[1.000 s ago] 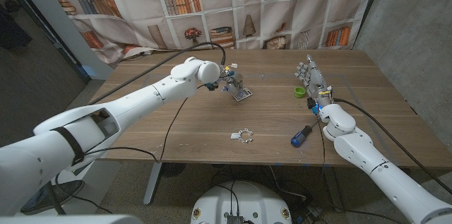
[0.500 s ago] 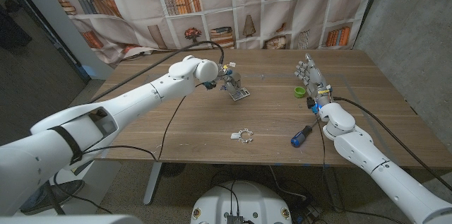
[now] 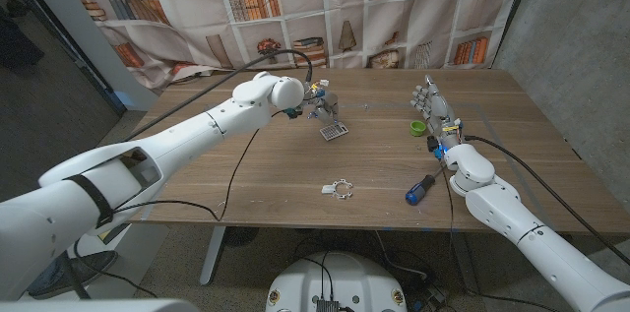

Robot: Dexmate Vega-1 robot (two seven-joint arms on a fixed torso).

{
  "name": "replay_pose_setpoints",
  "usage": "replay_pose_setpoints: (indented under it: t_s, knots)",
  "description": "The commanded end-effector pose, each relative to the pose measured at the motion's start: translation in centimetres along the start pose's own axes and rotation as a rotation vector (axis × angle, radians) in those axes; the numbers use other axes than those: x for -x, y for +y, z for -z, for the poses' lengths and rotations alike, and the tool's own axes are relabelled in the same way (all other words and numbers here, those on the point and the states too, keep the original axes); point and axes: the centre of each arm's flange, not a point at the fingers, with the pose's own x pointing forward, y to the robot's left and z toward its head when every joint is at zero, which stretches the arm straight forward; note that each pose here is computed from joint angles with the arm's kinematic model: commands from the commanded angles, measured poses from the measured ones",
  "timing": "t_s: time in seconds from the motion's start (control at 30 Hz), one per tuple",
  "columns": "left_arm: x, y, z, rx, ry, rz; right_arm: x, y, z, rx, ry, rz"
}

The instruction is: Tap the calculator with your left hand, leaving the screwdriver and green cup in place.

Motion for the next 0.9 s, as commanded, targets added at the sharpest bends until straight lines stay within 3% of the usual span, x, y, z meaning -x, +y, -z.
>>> replay_pose_setpoints:
  t_s: [0.03,0.9]
  knots:
    - [1.3,1.2,0.0,0.003,0.013,-0.045,0.2,-0.2,0.0,-0.004,-0.008,0.004]
    - [4.2,3.4,0.3,0.012,0.044,-0.168,0.7,-0.3,-0.2,-0.01,-0.025,-0.016]
